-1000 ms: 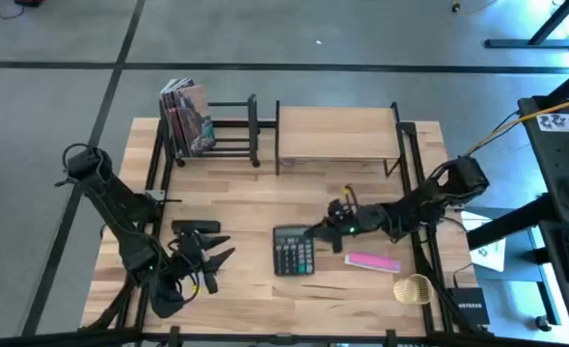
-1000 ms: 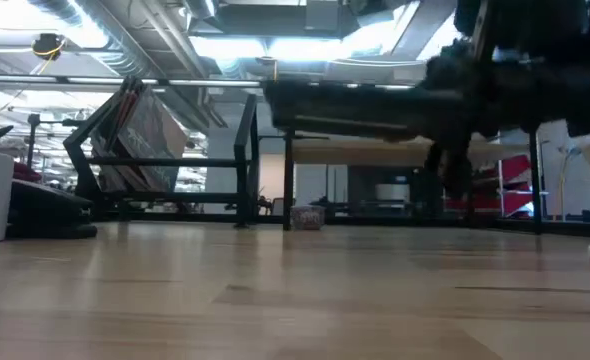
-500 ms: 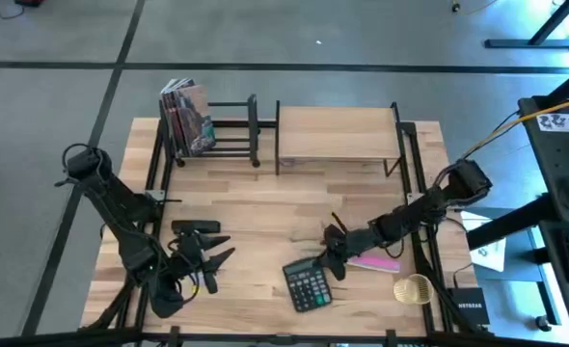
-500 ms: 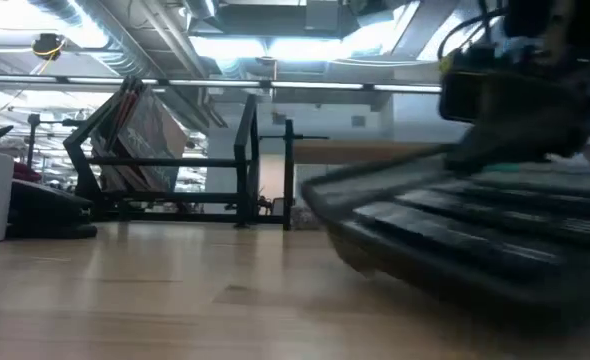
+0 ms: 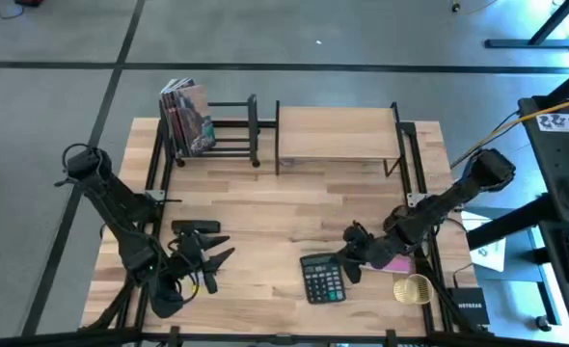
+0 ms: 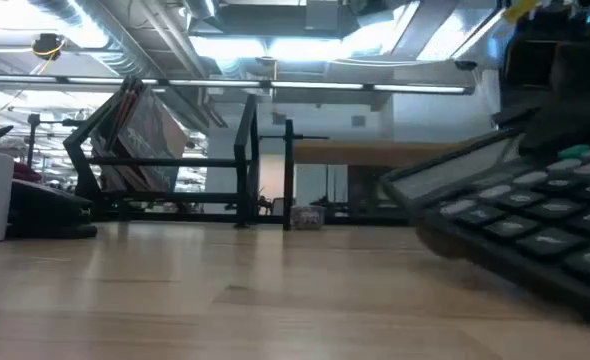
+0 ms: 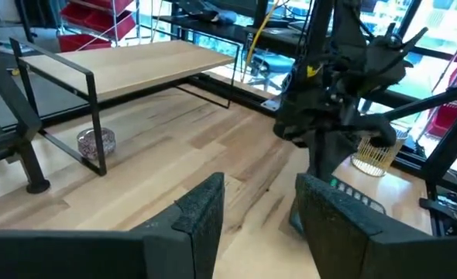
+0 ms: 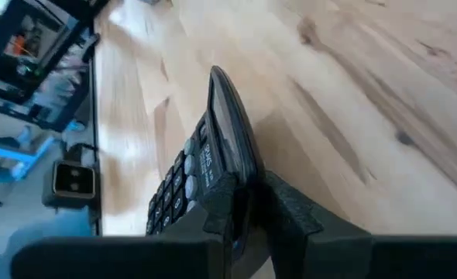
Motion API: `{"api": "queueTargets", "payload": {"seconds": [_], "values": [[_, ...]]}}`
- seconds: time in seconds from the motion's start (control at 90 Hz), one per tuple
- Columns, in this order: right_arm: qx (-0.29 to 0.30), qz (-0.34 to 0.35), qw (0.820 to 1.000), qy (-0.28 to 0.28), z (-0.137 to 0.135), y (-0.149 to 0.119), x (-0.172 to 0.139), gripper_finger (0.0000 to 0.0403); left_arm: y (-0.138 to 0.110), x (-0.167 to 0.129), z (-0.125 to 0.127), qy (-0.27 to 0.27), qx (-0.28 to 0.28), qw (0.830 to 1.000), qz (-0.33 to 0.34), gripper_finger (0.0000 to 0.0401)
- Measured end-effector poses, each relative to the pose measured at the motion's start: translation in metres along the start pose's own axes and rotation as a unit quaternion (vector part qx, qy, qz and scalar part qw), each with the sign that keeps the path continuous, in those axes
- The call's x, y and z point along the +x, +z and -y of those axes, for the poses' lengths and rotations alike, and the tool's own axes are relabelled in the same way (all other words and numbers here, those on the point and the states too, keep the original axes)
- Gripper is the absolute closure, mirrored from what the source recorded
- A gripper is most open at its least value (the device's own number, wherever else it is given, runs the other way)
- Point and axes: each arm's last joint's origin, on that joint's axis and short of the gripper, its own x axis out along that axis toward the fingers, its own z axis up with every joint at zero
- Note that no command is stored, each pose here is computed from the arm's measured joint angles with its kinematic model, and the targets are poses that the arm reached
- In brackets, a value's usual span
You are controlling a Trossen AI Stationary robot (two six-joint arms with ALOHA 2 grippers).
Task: Stock shelves
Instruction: Remove the black calculator from under the shelf
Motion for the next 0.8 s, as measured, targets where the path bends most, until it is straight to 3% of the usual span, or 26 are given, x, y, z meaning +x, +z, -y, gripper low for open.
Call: {"api": "queueTargets", "payload": {"seconds": [0.433,0.8], "values": [[-0.009,-0.016,1.000,-0.022,0.005,0.007,-0.029,0.0343,0.000,0.000,0.000,0.001,-0.001,1.000,0.000,0.0258],[-0.029,-0.016,0.999,-0.033,0.007,0.007,-0.031,0.0343,0.000,0.000,0.000,0.002,-0.001,1.000,0.003,0.0258]]}}
